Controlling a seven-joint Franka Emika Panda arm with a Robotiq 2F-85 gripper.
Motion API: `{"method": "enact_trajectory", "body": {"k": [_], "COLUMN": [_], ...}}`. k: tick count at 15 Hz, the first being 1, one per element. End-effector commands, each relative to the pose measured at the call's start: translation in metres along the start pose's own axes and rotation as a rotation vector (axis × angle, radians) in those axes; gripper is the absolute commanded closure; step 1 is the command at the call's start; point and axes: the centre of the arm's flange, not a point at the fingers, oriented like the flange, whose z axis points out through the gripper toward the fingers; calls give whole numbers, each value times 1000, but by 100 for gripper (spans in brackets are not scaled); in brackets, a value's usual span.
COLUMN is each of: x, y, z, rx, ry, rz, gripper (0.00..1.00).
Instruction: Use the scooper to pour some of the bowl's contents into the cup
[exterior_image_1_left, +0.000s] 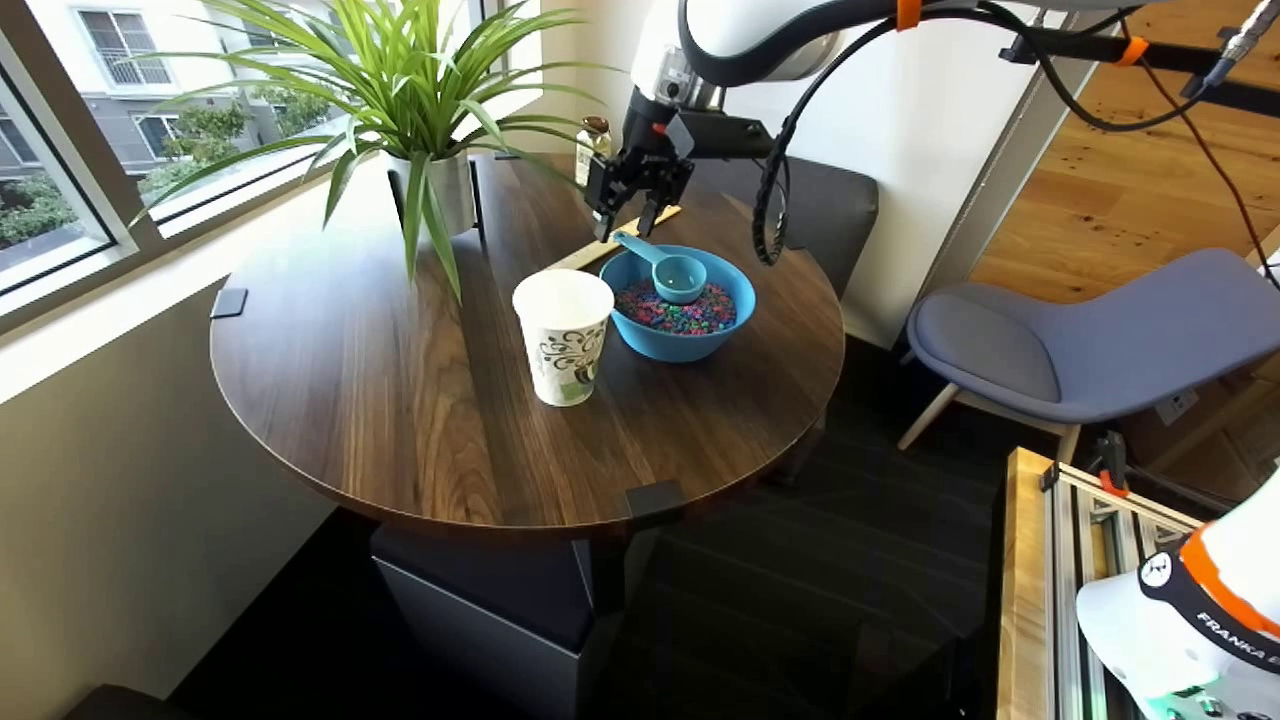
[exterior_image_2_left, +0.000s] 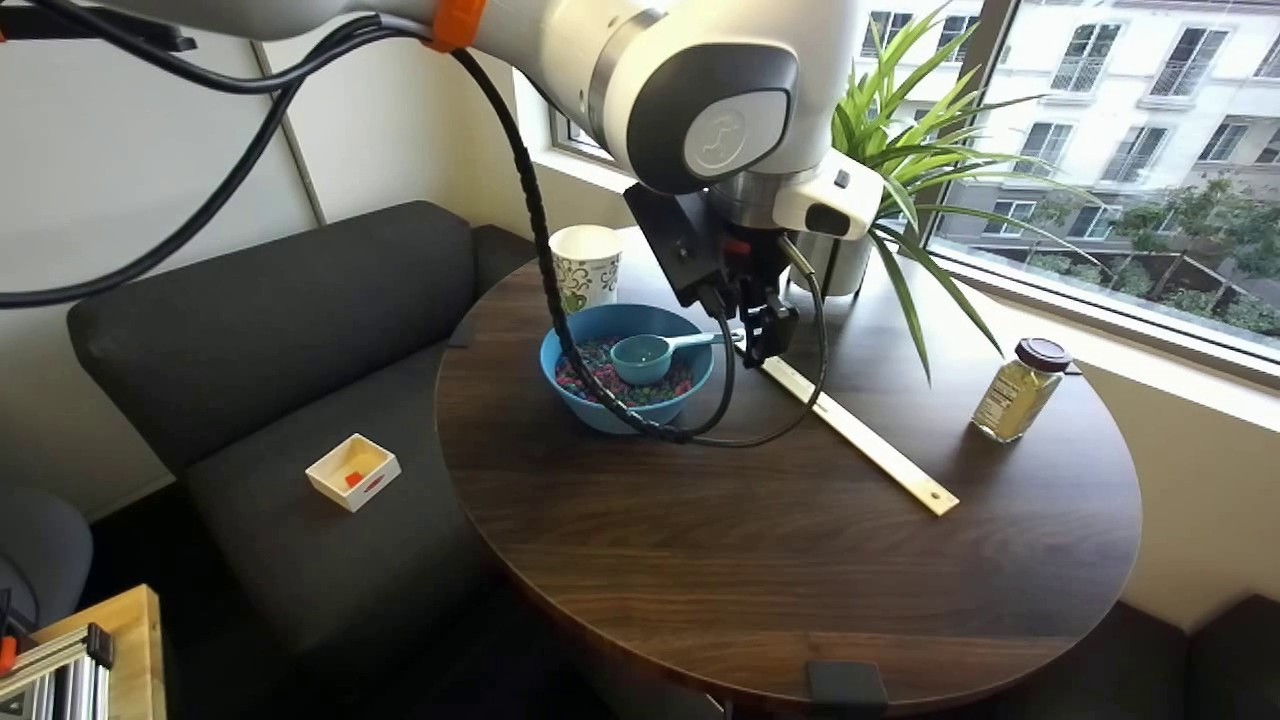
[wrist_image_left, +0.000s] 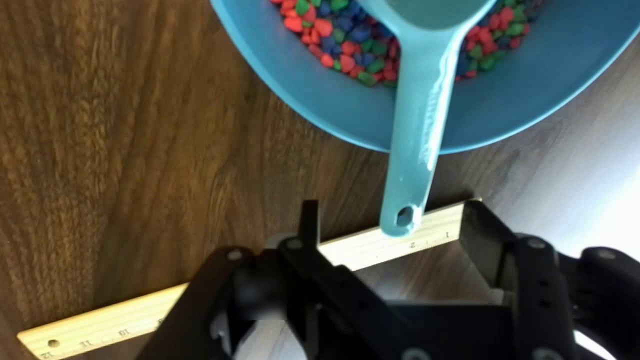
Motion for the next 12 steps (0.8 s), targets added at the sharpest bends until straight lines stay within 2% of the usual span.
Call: {"method": "enact_trajectory", "body": {"k": [1, 2, 4, 9, 12], "x": [-3, -5, -7, -6, -6], "y": [-12, -13, -15, -4, 10], "z": [10, 11, 12, 3, -5], "rx": [-25, -30, -32, -29, 4], "ry": [-43, -50, -56, -42, -43], "rz": [4, 4, 0, 17, 35], "gripper": [34, 36, 59, 98, 100]}}
